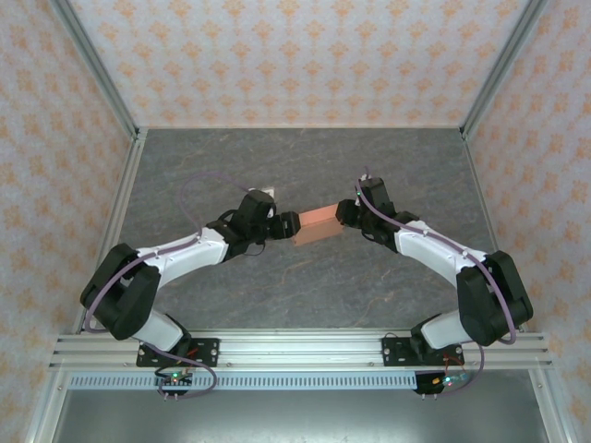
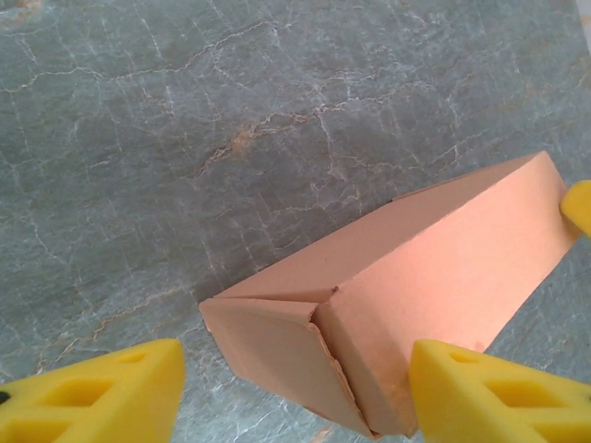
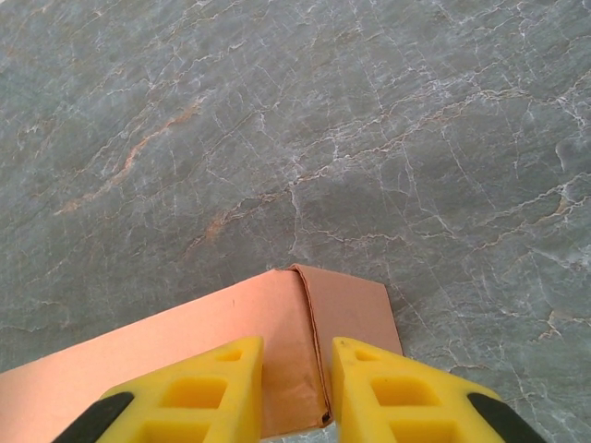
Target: Fold the paper box
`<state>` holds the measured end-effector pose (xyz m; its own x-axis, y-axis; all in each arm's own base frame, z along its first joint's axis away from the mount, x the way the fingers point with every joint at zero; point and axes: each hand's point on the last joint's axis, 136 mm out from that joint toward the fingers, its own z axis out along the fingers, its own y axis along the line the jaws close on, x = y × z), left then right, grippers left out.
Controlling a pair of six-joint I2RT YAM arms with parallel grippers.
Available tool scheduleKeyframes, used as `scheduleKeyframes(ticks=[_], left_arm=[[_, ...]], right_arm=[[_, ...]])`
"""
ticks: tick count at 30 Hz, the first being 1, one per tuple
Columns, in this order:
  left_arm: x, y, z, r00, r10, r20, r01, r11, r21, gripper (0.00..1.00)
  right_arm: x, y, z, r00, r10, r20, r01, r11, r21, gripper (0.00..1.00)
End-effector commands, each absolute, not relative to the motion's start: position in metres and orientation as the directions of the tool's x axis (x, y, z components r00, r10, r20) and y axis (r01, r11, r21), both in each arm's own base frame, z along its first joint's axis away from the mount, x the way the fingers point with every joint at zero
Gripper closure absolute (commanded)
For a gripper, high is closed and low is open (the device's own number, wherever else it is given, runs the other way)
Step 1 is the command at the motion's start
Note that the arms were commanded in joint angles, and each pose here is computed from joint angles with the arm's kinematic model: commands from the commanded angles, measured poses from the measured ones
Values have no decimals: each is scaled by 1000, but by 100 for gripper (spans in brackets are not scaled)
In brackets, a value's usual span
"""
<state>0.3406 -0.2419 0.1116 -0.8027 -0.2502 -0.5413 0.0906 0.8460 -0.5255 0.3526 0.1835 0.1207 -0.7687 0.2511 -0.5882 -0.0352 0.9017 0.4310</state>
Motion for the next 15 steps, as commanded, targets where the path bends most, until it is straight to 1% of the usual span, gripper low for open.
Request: scheduleKeyframes(ticks=[1,4,12,15], left_arm=[[346,-243,110,-800,-297,-522,63,822,-565,40],[344,-242,99,-809,-297,-507,51,824,-565,48],[334,-236,63,-829,-318,-461,0,823,-568,63],[332,-236,55,-835,-315,-451,-7,826,-564,67]], right_arm=[[344,178,108,-800,214,-560,-16,926,377,75],[343,177,105,-802,215,-557,-13,927,376,75],[339,172,97,-804,210,-556,-4,933,359,75],[339,172,99,-803,207,-559,-10,933,359,75]])
